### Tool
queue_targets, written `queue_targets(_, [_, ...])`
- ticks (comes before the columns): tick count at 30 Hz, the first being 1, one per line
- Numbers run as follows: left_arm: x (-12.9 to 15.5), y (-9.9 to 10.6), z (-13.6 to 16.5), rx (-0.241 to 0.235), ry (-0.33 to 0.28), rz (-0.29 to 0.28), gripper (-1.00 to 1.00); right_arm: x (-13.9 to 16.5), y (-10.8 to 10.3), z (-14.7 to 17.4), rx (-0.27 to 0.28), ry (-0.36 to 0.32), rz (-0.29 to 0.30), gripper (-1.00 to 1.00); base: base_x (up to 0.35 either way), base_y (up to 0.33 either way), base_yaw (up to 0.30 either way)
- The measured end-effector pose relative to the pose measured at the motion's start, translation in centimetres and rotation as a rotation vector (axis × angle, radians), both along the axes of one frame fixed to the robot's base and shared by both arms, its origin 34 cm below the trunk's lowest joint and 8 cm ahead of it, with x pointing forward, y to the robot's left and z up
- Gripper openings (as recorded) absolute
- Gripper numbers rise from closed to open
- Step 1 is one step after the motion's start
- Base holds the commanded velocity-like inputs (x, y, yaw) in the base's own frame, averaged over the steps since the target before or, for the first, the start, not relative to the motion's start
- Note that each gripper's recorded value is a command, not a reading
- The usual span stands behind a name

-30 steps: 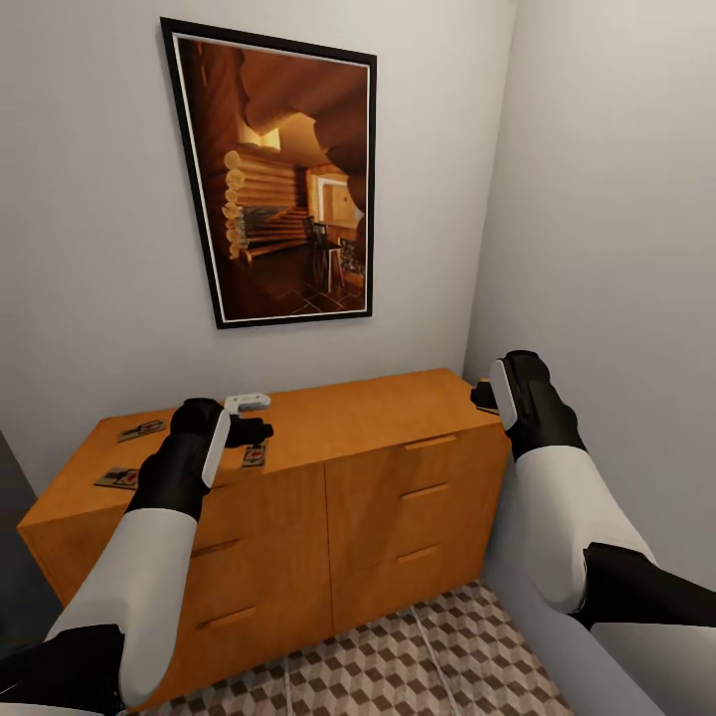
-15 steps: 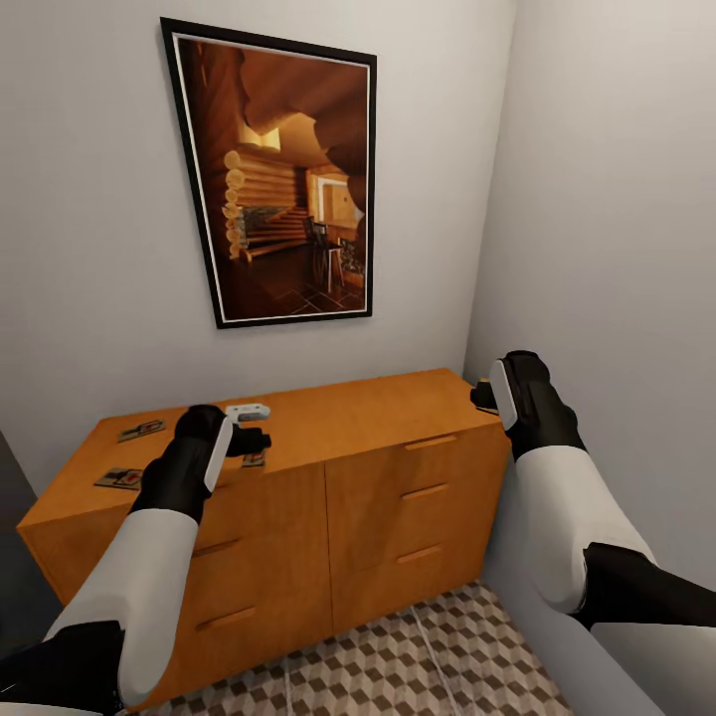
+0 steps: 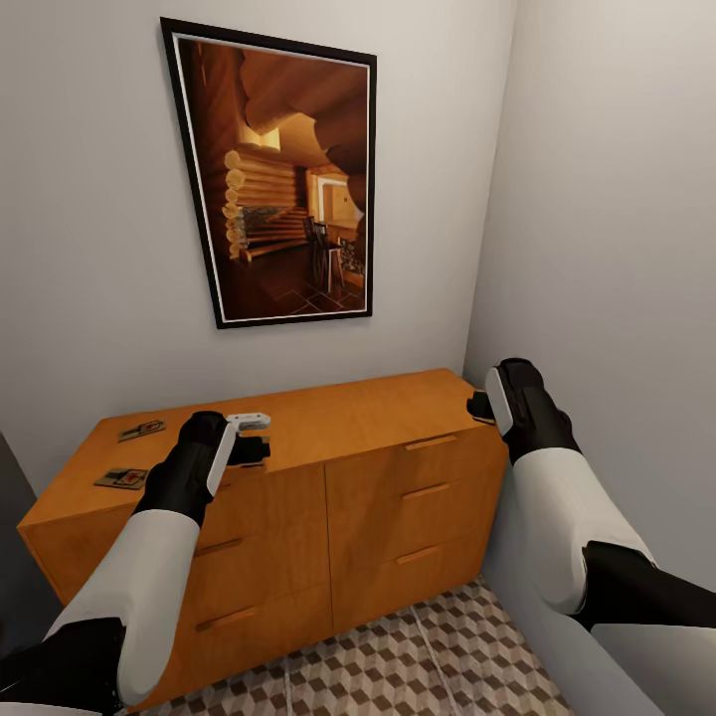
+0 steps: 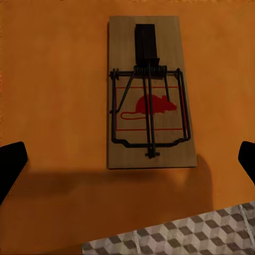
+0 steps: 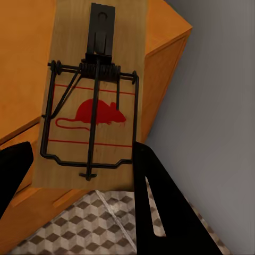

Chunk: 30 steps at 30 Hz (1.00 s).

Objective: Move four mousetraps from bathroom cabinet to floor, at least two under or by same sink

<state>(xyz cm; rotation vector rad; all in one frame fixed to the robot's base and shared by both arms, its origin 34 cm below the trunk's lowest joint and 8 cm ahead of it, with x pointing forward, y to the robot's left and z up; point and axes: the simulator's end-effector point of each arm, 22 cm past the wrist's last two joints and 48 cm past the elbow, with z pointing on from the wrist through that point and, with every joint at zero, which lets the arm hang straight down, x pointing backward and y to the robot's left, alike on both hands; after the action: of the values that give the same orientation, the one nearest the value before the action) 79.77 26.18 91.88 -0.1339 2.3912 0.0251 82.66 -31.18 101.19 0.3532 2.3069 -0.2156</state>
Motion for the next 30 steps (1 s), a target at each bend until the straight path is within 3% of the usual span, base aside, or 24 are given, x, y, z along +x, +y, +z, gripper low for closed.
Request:
queue_targets(10, [0.9, 0.2, 0.9, 0.001, -0.059, 0.007, 1.00, 0.0, 0.0, -0.3, -0.003, 0.008, 0.001, -1.00, 0.000, 0.000, 0.000])
queue_targets(30, [1.0, 0.1, 1.2, 0.003, -0.069, 0.006, 1.00, -0.1, 0.0, -0.3, -0.003, 0.009, 0.001, -1.00, 0.000, 0.000, 0.000])
